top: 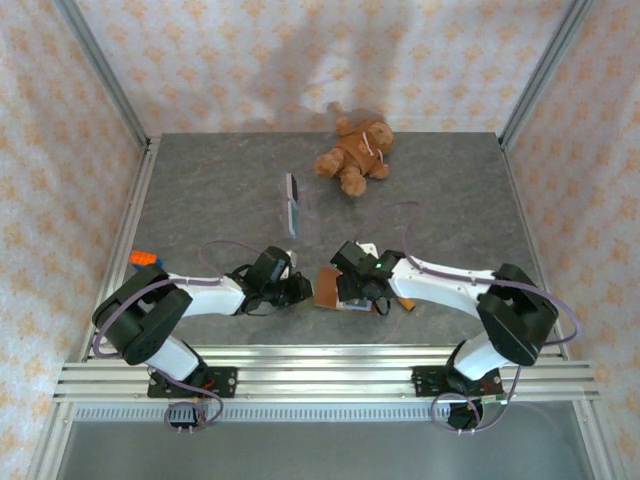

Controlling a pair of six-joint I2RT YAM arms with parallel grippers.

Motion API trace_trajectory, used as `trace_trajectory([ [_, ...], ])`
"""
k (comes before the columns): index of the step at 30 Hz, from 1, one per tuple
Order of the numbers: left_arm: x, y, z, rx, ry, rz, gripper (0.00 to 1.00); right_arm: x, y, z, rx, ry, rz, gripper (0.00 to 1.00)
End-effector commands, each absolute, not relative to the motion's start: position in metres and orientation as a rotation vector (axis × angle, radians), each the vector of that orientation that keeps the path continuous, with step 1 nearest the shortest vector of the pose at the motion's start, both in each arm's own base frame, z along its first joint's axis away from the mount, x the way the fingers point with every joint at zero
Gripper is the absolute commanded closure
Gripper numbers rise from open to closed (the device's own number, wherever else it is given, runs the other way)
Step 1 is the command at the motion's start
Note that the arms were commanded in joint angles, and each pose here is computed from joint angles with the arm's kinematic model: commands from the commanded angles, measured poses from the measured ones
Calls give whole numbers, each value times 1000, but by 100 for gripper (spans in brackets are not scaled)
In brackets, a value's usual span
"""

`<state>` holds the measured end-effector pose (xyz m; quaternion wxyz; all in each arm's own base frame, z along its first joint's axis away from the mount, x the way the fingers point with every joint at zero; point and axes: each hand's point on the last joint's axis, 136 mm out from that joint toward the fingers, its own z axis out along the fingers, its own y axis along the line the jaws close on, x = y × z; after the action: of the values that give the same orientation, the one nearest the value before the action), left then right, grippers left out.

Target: Put the credit cards into the card holder

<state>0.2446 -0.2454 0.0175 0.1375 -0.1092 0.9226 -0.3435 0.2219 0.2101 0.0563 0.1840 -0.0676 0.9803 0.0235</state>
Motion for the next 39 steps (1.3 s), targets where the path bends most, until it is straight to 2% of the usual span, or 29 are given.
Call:
trace_trajectory([
  [1,239,-240,17,-335,2697,-978,84,217,204,76,-169,2759,92,14],
  [4,240,-241,22,-322,2685,-992,84,203,219,77,-188,2820,247,23],
  [7,242,-242,35,-294,2658,-998,84,191,240,77,-151,2859,451,36],
  [8,244,-241,41,-275,2647,-989,84,189,246,77,-129,2862,510,37],
  [12,247,-230,60,-156,2635,-826,83,191,245,67,-65,2850,518,37],
  [19,255,-259,88,-39,2539,-926,82,201,221,41,28,2866,371,34],
  [23,258,-279,76,-40,2553,-1016,81,205,216,36,68,2868,384,34],
  [31,253,-276,35,-61,2631,-964,82,206,214,33,78,2876,395,35],
  [39,256,-276,69,-66,2570,-985,82,209,205,58,-2,2829,352,34],
])
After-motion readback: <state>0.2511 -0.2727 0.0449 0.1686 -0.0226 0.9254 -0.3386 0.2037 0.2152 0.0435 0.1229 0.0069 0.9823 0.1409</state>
